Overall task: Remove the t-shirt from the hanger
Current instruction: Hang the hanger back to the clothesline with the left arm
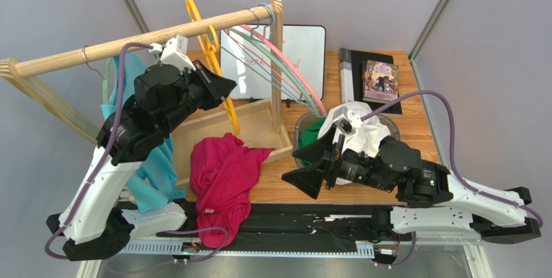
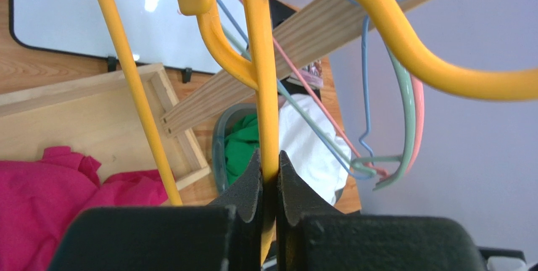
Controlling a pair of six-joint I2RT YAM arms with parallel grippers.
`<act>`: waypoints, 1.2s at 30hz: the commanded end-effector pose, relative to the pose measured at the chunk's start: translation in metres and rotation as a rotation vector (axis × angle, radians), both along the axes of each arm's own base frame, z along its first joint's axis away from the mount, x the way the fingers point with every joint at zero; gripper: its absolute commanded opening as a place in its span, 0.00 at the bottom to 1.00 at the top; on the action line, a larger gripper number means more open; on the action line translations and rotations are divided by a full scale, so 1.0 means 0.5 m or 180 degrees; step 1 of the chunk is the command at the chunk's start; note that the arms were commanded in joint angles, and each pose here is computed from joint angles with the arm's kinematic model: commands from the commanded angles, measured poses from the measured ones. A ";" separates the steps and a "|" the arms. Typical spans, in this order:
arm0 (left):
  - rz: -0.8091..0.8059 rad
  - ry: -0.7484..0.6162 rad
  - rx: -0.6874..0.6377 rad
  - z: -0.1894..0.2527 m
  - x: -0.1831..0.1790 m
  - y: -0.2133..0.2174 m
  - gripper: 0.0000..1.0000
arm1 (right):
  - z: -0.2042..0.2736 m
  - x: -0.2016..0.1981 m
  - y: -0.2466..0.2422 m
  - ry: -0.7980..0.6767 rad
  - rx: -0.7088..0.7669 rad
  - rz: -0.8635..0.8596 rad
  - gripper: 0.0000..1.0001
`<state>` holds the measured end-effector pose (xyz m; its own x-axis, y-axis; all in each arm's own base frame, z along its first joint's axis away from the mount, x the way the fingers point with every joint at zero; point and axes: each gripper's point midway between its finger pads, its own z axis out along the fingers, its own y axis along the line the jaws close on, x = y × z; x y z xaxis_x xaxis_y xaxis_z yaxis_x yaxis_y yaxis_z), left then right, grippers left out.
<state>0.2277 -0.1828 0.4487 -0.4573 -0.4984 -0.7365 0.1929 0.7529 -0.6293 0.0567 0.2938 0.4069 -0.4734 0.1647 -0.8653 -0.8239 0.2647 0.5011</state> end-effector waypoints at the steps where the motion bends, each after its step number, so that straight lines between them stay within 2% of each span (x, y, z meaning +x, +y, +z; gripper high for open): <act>1: -0.0002 -0.0249 -0.0443 0.065 0.019 -0.014 0.00 | -0.042 -0.007 -0.028 -0.0098 -0.0070 -0.0008 0.88; 10: 0.0217 -0.0394 -0.0622 0.097 0.043 -0.002 0.00 | -0.134 -0.001 -0.046 0.0068 -0.0222 -0.0120 0.88; 24: 0.0113 -0.0084 -0.0589 -0.005 0.077 -0.023 0.00 | -0.207 -0.005 -0.011 -0.0058 -0.0441 -0.0050 0.89; 26: 0.0052 -0.0175 -0.0549 0.001 0.069 -0.020 0.10 | -0.224 0.002 -0.001 -0.0071 -0.0516 -0.0096 0.90; 28: 0.0069 -0.0245 -0.0541 0.010 0.064 -0.012 0.11 | -0.246 0.010 0.011 -0.0061 -0.0603 -0.0153 0.90; 32: 0.0146 -0.0319 -0.0523 0.045 0.073 0.002 0.00 | -0.242 0.009 0.033 -0.0063 -0.0569 -0.0130 0.90; 36: 0.0147 -0.0217 -0.0467 0.040 0.088 -0.002 0.00 | -0.232 0.004 0.047 -0.0054 -0.0490 -0.0069 0.90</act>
